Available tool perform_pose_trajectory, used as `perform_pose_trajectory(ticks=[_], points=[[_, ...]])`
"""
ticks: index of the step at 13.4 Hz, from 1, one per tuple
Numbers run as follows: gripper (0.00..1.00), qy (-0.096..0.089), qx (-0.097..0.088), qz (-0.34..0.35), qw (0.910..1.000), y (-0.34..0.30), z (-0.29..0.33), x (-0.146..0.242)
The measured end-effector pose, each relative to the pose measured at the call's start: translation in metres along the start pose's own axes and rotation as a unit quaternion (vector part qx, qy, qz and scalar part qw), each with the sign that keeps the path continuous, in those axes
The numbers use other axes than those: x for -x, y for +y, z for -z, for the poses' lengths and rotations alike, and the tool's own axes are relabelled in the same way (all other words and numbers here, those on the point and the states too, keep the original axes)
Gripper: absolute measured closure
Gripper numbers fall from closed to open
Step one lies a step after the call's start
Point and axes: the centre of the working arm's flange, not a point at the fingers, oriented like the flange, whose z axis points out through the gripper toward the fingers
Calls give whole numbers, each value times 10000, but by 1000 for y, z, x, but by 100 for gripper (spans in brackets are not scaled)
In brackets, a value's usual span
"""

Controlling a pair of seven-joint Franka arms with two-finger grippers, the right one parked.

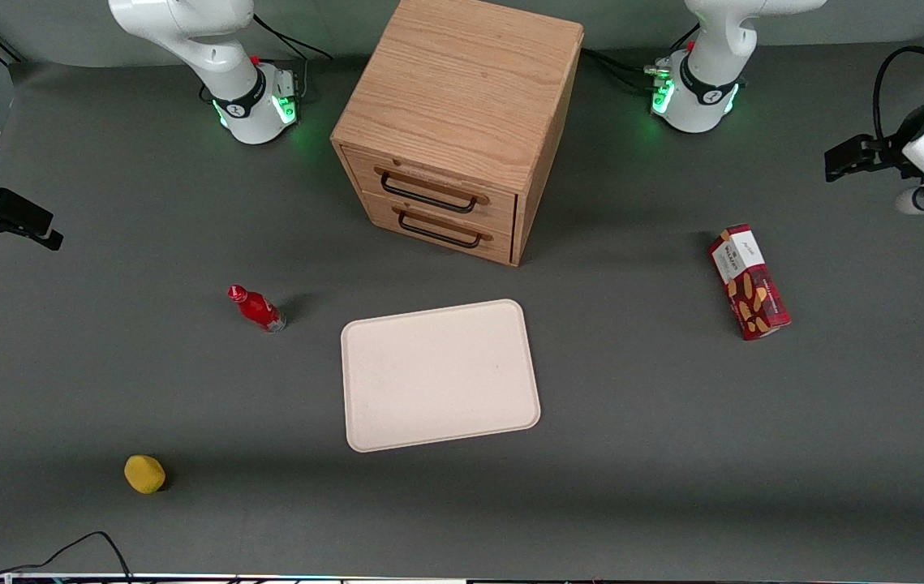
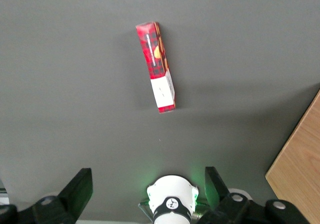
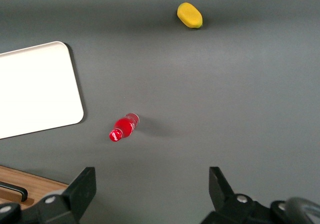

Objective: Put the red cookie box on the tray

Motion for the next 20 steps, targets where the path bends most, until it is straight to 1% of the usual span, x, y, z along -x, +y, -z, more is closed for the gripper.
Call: perform_pose_trajectory(ticks=[2,3,4,7,10,13,16,18,19,20], points=[[0,-140,10,10,9999,2,-22,-8],[0,-155,10,48,9999,3,-38,-14],[0,-125,11,87,9999,4,-57,-21],[0,136,50,185,9997,4,-116,-38],[0,365,83,262,9990,6,-166,-44],[0,660,151,423,9968,-5,-215,-48],[0,840,229,632,9942,-22,-263,-56],[4,1019,279,706,9919,-23,-288,-60],[6,1042,354,783,9908,-22,-299,-61],[6,1058,439,877,9895,-22,-309,-63]])
